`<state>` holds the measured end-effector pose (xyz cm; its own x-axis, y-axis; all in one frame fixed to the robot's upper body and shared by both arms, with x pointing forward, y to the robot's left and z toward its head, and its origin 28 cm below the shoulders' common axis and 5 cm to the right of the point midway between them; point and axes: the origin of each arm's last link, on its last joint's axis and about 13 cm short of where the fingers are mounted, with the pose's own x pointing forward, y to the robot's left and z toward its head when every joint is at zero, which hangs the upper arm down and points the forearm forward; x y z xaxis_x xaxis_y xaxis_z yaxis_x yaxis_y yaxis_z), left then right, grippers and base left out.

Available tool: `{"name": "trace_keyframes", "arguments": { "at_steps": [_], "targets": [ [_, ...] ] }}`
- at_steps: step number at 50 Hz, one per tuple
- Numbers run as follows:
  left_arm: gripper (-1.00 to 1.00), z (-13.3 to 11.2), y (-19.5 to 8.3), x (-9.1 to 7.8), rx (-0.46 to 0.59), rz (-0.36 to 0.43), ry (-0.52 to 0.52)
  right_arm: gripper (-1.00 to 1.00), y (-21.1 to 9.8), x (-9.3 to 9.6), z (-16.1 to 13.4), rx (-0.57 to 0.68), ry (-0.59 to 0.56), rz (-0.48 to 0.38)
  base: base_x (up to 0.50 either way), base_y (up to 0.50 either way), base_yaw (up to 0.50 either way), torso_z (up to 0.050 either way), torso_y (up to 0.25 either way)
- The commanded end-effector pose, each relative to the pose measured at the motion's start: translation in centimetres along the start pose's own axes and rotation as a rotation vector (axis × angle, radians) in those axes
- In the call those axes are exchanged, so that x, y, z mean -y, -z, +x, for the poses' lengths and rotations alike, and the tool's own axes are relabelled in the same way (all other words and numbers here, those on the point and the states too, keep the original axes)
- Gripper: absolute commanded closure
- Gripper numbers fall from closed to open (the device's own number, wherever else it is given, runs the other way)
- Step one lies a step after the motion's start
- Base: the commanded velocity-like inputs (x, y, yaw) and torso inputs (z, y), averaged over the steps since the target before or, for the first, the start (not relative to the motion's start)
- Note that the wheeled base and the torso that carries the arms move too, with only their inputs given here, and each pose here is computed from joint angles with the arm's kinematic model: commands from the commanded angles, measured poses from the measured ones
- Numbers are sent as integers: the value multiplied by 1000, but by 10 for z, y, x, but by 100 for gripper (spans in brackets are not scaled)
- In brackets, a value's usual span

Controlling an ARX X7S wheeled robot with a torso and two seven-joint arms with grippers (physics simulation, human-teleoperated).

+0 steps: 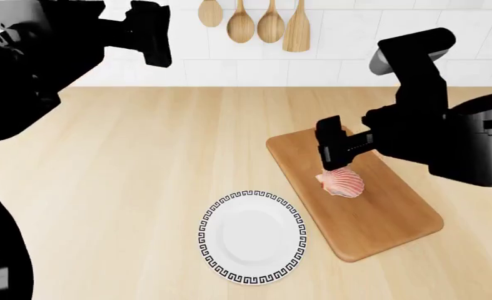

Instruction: Pick the scallop from the plate and place it on the cutting board. Then pick the condiment bottle from the cabinet and place it next to the cutting board.

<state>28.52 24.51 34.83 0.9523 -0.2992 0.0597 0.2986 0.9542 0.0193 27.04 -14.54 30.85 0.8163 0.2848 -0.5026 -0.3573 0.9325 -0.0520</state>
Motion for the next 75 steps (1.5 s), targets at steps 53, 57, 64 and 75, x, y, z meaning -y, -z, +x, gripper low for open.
{"name": "trace_keyframes", "arguments": {
  "at_steps": [53, 57, 64, 75],
  "targets": [
    [-100, -47, -47, 35, 329, -29, 118, -100, -57, -23, -40, 686, 139, -62, 0, 0, 0, 0, 0],
    [-100, -48, -48, 36, 327, -30, 116, -100, -60, -27, -47, 754, 158, -85, 0, 0, 0, 0, 0],
    [-100, -48, -47, 36, 323, -31, 114, -100, -66, -35, -56, 846, 188, -137, 0, 0, 0, 0, 0],
    [-100, -49, -47, 35, 319, -35, 111, -100, -78, -45, -70, 974, 240, -213, 0, 0, 0, 0, 0]
  ]
}}
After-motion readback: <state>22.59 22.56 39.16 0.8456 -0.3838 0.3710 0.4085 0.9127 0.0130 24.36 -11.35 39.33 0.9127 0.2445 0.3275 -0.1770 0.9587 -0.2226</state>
